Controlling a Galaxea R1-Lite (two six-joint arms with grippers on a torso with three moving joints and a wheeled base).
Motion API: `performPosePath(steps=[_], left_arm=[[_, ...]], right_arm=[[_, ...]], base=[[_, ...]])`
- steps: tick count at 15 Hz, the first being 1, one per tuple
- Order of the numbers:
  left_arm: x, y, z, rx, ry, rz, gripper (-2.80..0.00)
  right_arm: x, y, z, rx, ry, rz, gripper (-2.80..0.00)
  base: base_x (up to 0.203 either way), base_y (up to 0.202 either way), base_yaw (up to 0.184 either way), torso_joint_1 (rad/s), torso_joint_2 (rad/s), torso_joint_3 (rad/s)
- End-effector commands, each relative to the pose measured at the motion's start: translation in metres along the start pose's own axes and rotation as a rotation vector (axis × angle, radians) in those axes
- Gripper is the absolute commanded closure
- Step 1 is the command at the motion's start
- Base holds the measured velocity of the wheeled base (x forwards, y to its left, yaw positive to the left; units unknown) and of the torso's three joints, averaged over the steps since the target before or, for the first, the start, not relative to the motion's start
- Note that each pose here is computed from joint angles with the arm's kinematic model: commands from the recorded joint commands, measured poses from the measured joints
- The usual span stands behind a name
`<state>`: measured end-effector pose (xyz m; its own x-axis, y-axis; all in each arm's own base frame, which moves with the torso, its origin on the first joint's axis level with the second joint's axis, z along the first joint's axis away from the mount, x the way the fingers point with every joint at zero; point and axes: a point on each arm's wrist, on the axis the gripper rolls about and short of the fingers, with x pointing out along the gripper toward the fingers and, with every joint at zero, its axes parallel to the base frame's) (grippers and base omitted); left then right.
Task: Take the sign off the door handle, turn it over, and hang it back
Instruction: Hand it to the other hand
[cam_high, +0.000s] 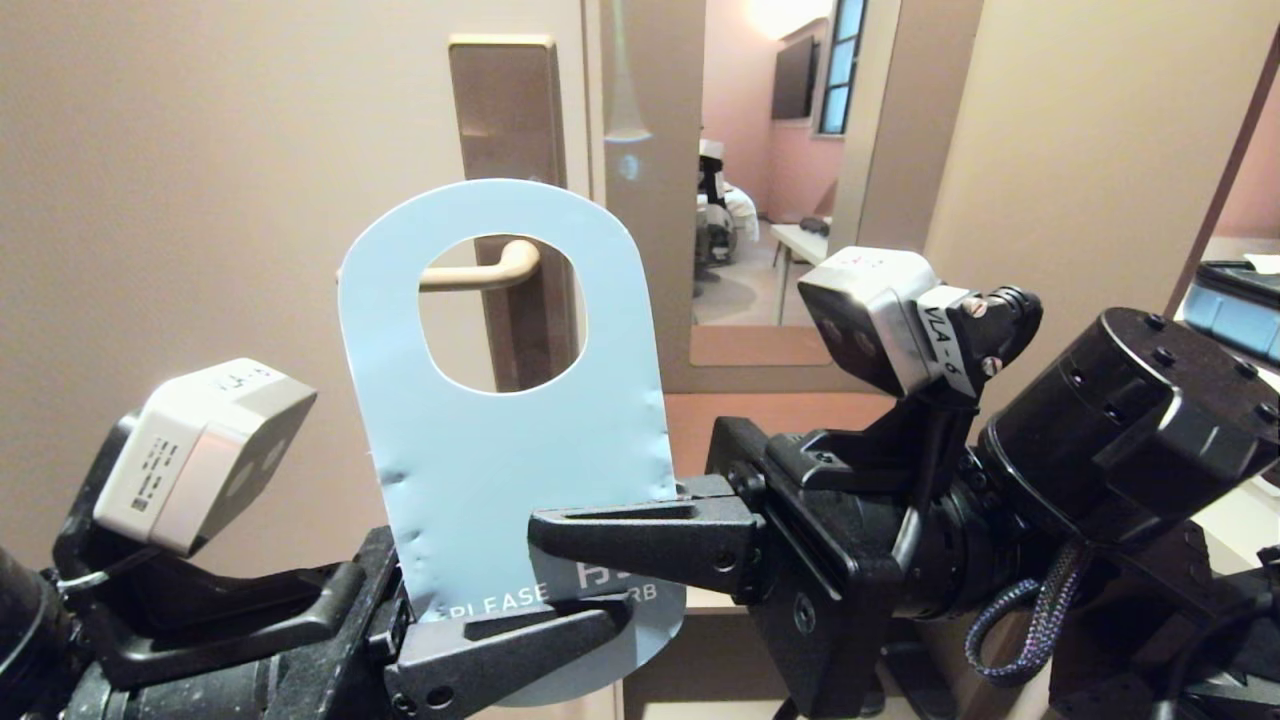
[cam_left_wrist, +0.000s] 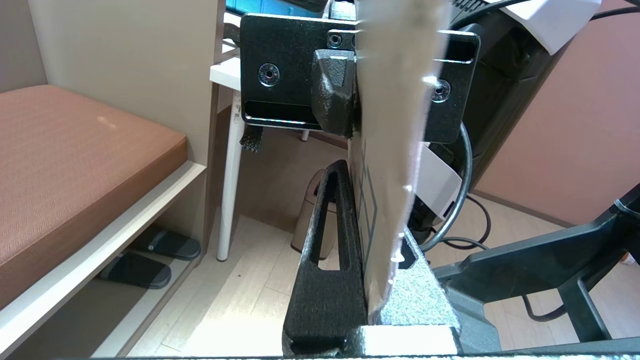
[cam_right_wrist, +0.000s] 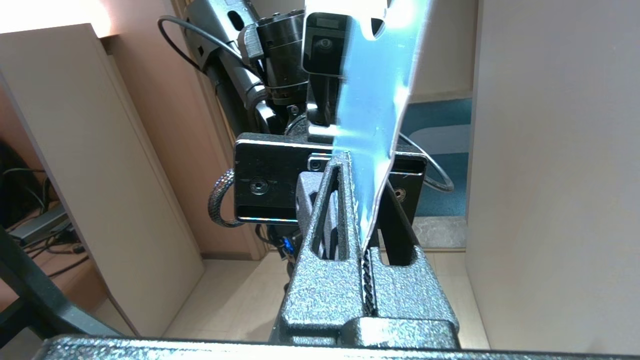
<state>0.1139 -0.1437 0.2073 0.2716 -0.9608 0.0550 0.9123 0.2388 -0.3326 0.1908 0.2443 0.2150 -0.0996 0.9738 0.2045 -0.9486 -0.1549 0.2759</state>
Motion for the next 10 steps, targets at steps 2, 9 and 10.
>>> performPosePath(steps=[2,9,10], left_arm=[[-0.0001,-0.0006,0.0005,0.001,-0.004,-0.006,0.0],[-0.0002,-0.0013,-0.0011,-0.002,0.007,-0.022,0.0],[-0.0002,-0.0014,-0.0011,-0.002,0.007,-0.024,0.0]], right_arm=[[-0.0001,0.0005,0.0002,-0.004,-0.001,0.006,0.0],[-0.0008,0.001,-0.0002,-0.013,-0.001,0.003,-2.8],[-0.0016,0.0019,-0.0002,-0.011,-0.001,0.003,-2.8]], base=[[0.0,0.0,0.0,0.0,0.0,0.0],[0.0,0.0,0.0,0.0,0.0,0.0],[0.0,0.0,0.0,0.0,0.0,0.0]])
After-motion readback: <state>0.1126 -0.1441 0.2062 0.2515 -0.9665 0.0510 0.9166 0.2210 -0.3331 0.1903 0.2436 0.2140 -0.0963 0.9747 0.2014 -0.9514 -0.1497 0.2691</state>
